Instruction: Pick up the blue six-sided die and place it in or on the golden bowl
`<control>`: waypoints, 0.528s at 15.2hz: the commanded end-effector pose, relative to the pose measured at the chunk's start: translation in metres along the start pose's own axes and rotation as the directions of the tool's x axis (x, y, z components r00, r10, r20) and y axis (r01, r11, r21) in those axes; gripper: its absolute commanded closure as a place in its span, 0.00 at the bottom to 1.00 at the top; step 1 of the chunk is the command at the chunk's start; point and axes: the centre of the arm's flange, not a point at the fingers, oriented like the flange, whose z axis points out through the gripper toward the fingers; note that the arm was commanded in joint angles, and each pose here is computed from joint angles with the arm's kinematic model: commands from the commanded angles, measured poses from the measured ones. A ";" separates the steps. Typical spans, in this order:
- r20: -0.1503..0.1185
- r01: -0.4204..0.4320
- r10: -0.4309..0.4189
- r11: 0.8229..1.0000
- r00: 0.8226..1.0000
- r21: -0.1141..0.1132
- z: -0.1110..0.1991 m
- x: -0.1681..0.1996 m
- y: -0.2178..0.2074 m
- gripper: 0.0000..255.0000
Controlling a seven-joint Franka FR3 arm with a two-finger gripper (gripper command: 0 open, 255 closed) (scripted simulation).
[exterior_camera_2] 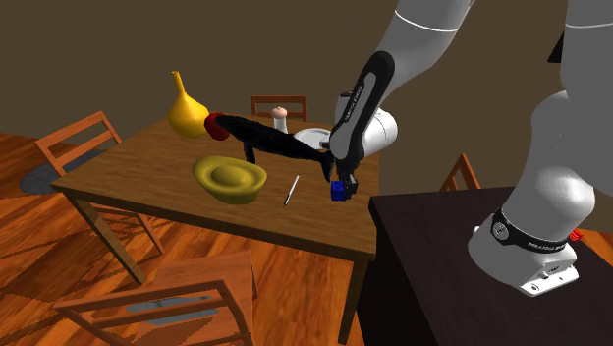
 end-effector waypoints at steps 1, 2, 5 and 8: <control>0.000 0.000 0.000 1.000 1.000 0.000 0.000 0.000 0.000 1.00; 0.000 0.000 0.000 1.000 1.000 0.000 0.000 0.000 0.000 1.00; 0.000 0.000 0.000 1.000 1.000 0.000 -0.010 -0.001 0.000 1.00; 0.000 0.000 0.000 1.000 1.000 0.000 -0.026 -0.001 0.000 1.00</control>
